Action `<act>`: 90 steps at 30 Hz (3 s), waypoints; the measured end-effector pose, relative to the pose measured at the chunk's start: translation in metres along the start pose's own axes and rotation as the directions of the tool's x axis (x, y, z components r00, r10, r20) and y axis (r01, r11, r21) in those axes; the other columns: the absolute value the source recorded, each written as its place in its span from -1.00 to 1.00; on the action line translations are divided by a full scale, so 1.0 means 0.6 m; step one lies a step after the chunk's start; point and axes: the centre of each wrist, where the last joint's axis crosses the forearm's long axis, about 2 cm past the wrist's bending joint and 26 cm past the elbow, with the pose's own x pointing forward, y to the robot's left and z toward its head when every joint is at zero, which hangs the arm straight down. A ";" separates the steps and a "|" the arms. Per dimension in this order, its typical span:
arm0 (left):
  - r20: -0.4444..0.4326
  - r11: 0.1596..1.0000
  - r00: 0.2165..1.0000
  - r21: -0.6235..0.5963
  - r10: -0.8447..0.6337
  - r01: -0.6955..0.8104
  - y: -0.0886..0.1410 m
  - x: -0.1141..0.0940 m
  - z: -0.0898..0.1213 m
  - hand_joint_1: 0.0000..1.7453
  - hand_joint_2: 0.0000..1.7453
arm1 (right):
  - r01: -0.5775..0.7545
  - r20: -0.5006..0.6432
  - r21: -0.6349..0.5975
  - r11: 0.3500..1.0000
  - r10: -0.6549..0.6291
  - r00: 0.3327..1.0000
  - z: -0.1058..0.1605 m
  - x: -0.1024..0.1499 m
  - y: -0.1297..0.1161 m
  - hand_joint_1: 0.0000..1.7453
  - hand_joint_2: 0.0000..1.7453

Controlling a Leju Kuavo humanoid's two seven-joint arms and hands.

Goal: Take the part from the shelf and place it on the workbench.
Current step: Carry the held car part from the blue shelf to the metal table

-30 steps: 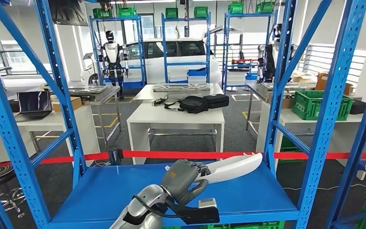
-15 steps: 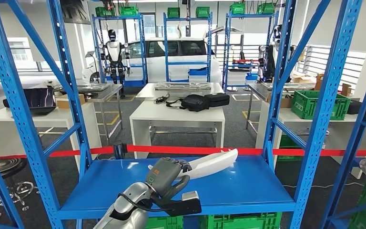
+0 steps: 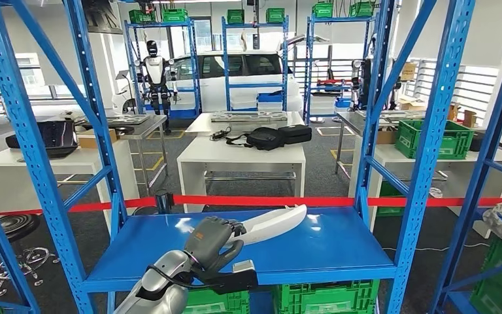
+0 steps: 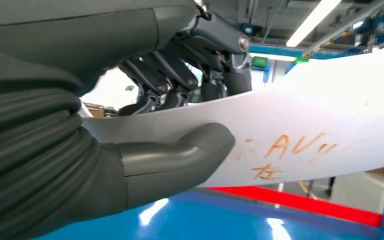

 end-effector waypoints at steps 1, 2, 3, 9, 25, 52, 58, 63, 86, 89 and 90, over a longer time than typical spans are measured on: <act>-0.001 1.000 1.000 0.000 0.000 0.000 0.000 -0.001 0.001 1.00 1.00 | -0.001 0.000 0.000 1.000 0.001 1.000 0.000 0.000 0.000 -1.00 -1.00; -0.002 1.000 1.000 0.000 -0.001 0.001 0.000 -0.003 0.002 1.00 1.00 | -0.001 0.000 0.000 1.000 0.001 1.000 0.000 0.000 0.000 -1.00 -1.00; -0.003 1.000 1.000 -0.001 -0.001 0.001 -0.001 -0.004 0.003 1.00 1.00 | -0.001 0.000 0.000 1.000 0.001 1.000 0.000 0.000 0.000 -1.00 -1.00; -0.008 1.000 1.000 -0.008 0.004 -0.004 -0.006 -0.005 0.005 1.00 1.00 | -0.002 -0.001 0.000 1.000 0.002 1.000 0.000 0.000 0.002 -1.00 -1.00; -0.017 1.000 1.000 -0.010 0.011 -0.011 -0.004 -0.013 0.009 1.00 1.00 | -0.004 0.001 -0.005 1.000 0.004 1.000 0.000 0.002 0.001 -1.00 -1.00; -0.038 1.000 0.999 -0.014 0.011 -0.011 0.000 -0.018 0.012 1.00 1.00 | -0.018 0.003 -0.002 1.000 0.018 1.000 -0.001 0.007 0.001 -1.00 -1.00; -0.039 1.000 0.999 -0.019 0.014 -0.014 -0.002 -0.019 0.013 1.00 1.00 | -0.021 0.003 -0.002 1.000 0.021 1.000 -0.001 0.007 0.001 -1.00 -1.00; -0.031 1.000 0.999 -0.014 0.011 -0.011 0.006 -0.016 0.008 1.00 1.00 | -0.023 0.003 -0.002 1.000 0.023 1.000 -0.001 0.007 0.001 -1.00 -1.00; -0.026 1.000 1.000 -0.022 0.014 -0.014 -0.005 -0.019 0.013 1.00 1.00 | -0.023 0.003 -0.005 1.000 0.023 1.000 -0.001 0.007 0.001 -1.00 -1.00; -0.023 1.000 1.000 -0.010 0.005 -0.006 -0.006 -0.019 0.014 1.00 1.00 | -0.024 0.007 -0.004 1.000 0.024 1.000 -0.001 0.007 0.002 -1.00 -1.00; -0.021 1.000 1.000 -0.004 0.002 -0.002 -0.005 -0.019 0.014 1.00 1.00 | -0.024 0.010 -0.004 1.000 0.024 1.000 -0.001 0.007 0.003 -1.00 -1.00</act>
